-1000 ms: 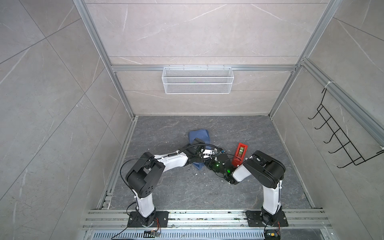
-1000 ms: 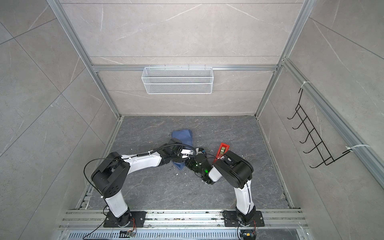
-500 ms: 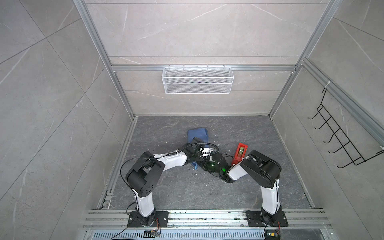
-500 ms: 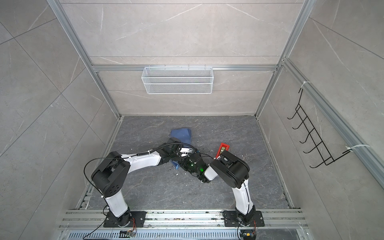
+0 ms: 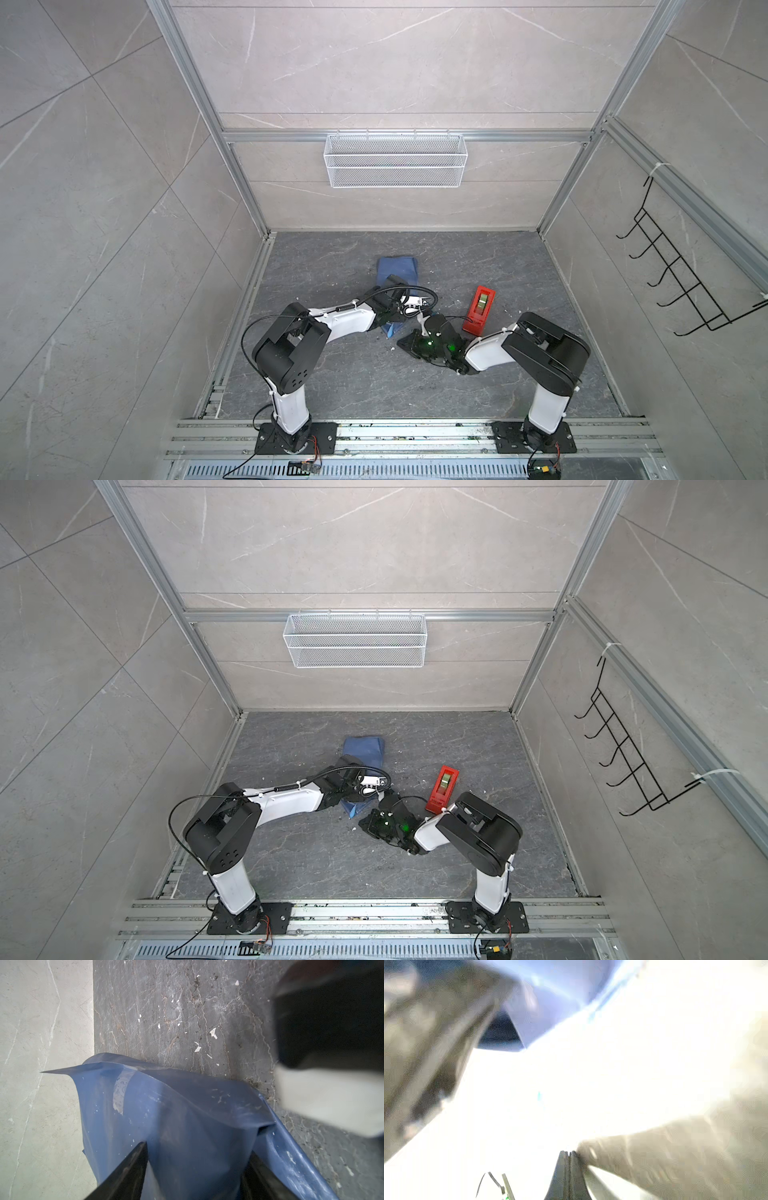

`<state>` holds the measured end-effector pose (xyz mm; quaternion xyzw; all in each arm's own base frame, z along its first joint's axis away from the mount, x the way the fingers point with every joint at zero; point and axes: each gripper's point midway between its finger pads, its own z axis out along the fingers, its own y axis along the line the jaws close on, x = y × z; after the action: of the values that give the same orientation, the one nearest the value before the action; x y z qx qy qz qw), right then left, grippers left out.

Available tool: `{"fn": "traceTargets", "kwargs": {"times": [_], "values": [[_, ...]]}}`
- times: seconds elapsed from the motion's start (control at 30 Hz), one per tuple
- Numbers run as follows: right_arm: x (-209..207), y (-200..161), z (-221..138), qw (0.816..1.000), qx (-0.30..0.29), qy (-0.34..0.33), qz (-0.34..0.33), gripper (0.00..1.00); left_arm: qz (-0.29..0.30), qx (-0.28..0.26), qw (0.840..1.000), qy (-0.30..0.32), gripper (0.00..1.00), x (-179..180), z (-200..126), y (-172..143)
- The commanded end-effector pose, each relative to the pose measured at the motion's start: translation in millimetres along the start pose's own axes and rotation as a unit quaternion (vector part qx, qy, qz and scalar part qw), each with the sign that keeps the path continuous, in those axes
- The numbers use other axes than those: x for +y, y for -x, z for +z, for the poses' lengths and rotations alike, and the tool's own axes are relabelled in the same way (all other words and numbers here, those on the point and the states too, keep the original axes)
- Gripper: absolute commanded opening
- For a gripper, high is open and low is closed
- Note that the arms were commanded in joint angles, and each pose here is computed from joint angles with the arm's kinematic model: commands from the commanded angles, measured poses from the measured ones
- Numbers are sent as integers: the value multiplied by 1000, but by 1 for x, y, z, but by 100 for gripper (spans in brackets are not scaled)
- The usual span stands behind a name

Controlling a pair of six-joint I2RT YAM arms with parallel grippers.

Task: Wrap a gift box in wrapping paper
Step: Fifth fold the wrapping paper around the gift box.

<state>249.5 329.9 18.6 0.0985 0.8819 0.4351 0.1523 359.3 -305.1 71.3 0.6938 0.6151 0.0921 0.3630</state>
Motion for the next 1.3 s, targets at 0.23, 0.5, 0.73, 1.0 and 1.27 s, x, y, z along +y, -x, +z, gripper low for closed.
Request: {"fn": "traceTargets", "kwargs": {"times": [0.23,0.5,0.73,1.0,1.27], "values": [[56,53,-132,946,-144,-79,-278,69,-126,-40,988,-83,82,47,-79,34],[98,93,-199,860,-209,-175,-431,100,-266,-70,959,-60,86,123,-101,0],[107,70,-155,725,-111,-182,-655,98,-255,-37,964,-63,86,133,-56,-27],[85,36,-68,578,27,-219,-786,91,-260,-7,958,-123,86,107,-15,-47],[61,13,-14,533,108,-191,-817,72,-252,23,957,-144,86,88,2,-65]]}}
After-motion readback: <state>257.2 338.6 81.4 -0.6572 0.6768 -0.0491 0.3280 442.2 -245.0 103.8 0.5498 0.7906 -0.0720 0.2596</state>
